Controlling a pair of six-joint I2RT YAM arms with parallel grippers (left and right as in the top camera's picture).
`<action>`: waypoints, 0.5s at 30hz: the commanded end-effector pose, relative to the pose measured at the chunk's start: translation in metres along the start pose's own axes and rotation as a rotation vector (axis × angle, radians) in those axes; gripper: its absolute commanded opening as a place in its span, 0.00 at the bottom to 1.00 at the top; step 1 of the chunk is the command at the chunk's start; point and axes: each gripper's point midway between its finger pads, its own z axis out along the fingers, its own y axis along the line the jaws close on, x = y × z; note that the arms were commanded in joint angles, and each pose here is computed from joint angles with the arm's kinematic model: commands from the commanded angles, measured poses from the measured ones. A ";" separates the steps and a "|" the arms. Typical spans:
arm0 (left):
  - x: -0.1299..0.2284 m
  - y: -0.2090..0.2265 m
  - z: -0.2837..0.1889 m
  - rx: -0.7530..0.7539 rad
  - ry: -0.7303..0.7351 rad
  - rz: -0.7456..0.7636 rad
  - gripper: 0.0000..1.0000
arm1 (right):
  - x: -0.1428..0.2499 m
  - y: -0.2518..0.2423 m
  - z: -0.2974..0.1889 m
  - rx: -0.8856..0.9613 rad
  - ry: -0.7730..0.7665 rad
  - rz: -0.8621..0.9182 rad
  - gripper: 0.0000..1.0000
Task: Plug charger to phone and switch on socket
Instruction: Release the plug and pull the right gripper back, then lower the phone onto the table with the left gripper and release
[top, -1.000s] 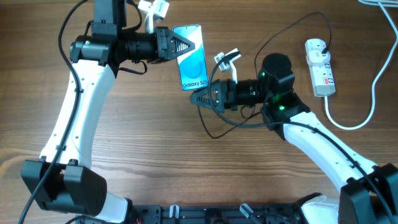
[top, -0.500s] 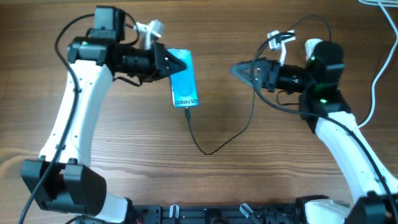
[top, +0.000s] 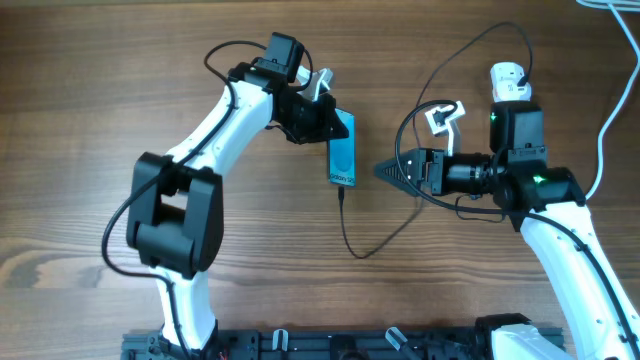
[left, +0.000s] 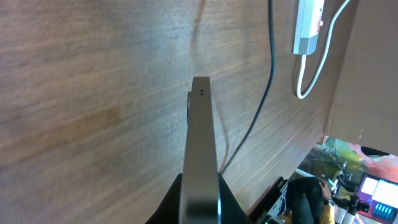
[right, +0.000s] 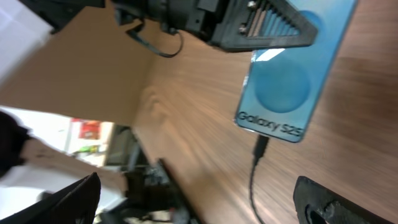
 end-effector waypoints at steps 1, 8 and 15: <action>0.001 -0.010 0.019 0.070 0.031 0.024 0.04 | 0.001 -0.029 -0.005 0.180 -0.014 -0.026 1.00; -0.003 -0.008 0.067 0.087 0.041 0.076 0.04 | 0.030 -0.080 -0.024 0.492 0.056 0.092 1.00; -0.005 0.021 0.084 0.058 0.057 0.032 0.04 | 0.030 -0.088 -0.028 0.545 0.053 0.088 1.00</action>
